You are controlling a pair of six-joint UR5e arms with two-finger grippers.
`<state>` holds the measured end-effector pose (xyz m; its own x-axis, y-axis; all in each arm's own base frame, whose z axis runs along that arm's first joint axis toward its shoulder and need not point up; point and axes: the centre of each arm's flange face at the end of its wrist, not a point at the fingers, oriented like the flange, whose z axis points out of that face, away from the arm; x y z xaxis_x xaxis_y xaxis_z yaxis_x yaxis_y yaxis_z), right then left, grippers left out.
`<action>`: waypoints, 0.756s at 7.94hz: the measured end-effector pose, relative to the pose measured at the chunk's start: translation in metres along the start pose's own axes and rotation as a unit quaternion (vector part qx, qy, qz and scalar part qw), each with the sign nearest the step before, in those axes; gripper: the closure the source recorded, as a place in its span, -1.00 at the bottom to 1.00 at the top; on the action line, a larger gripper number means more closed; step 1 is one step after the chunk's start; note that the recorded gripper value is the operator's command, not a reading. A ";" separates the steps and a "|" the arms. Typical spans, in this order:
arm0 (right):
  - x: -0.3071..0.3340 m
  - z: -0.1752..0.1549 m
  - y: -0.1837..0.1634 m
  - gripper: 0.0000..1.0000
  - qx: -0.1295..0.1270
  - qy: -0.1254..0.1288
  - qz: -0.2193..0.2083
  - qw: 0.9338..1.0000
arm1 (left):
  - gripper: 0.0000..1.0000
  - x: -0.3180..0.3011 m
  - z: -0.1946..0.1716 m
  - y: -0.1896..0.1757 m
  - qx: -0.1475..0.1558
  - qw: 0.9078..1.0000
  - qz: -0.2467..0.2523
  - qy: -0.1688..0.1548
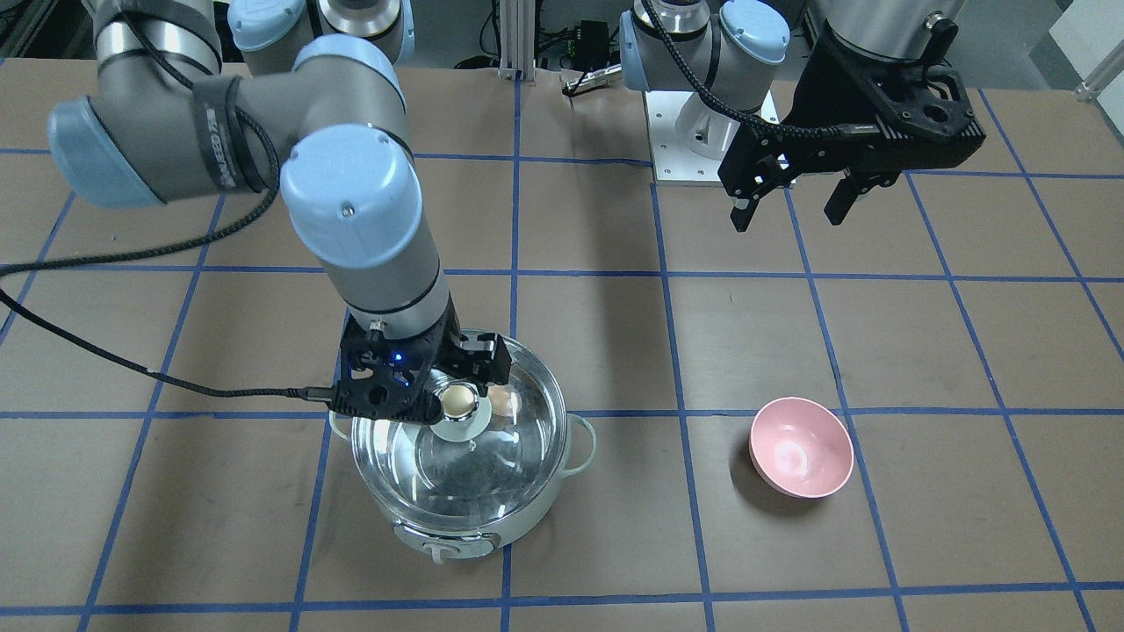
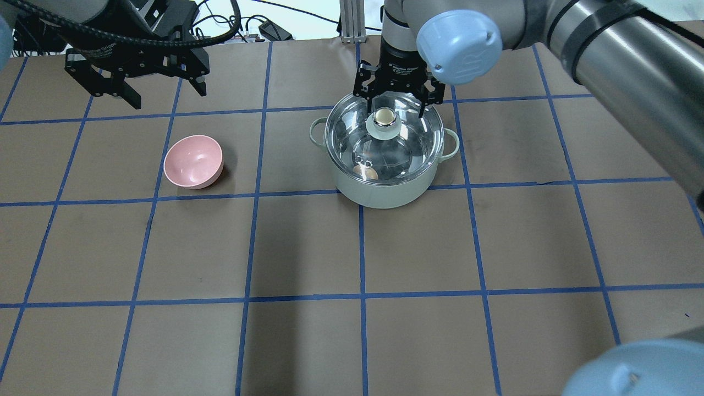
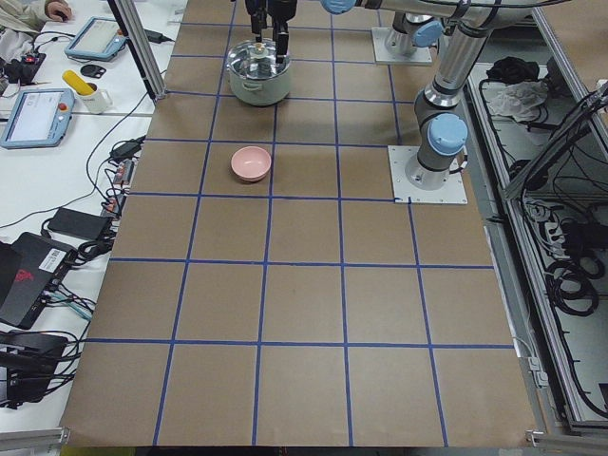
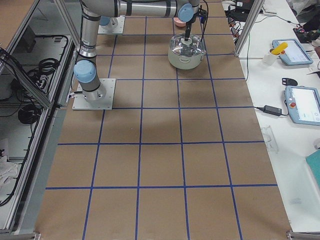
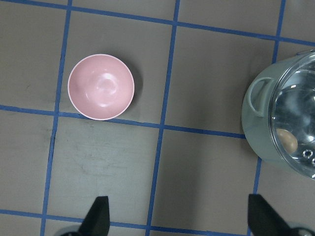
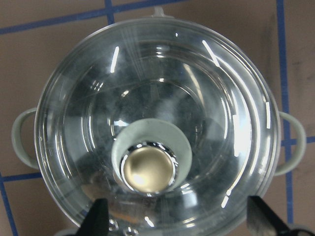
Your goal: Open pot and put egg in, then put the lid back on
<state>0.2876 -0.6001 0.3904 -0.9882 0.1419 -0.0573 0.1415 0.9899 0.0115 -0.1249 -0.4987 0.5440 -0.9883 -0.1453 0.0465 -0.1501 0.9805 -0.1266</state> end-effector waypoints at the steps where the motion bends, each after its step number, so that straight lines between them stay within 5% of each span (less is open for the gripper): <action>1: 0.015 -0.027 0.017 -1.00 -0.007 0.007 -0.010 1.000 | -1.00 0.001 0.003 -0.002 -0.003 1.000 0.000 -0.001; 6: 0.144 -0.113 0.107 -1.00 -0.026 0.019 -0.036 0.999 | -1.00 0.002 0.013 -0.007 -0.010 1.000 -0.001 -0.005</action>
<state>0.1542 -0.4744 0.4964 -0.9973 0.0699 -0.0210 0.0685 0.9957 0.0616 -0.1263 -0.5071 0.5325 -0.9883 -0.1479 0.0370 -0.1510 0.9829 -0.1057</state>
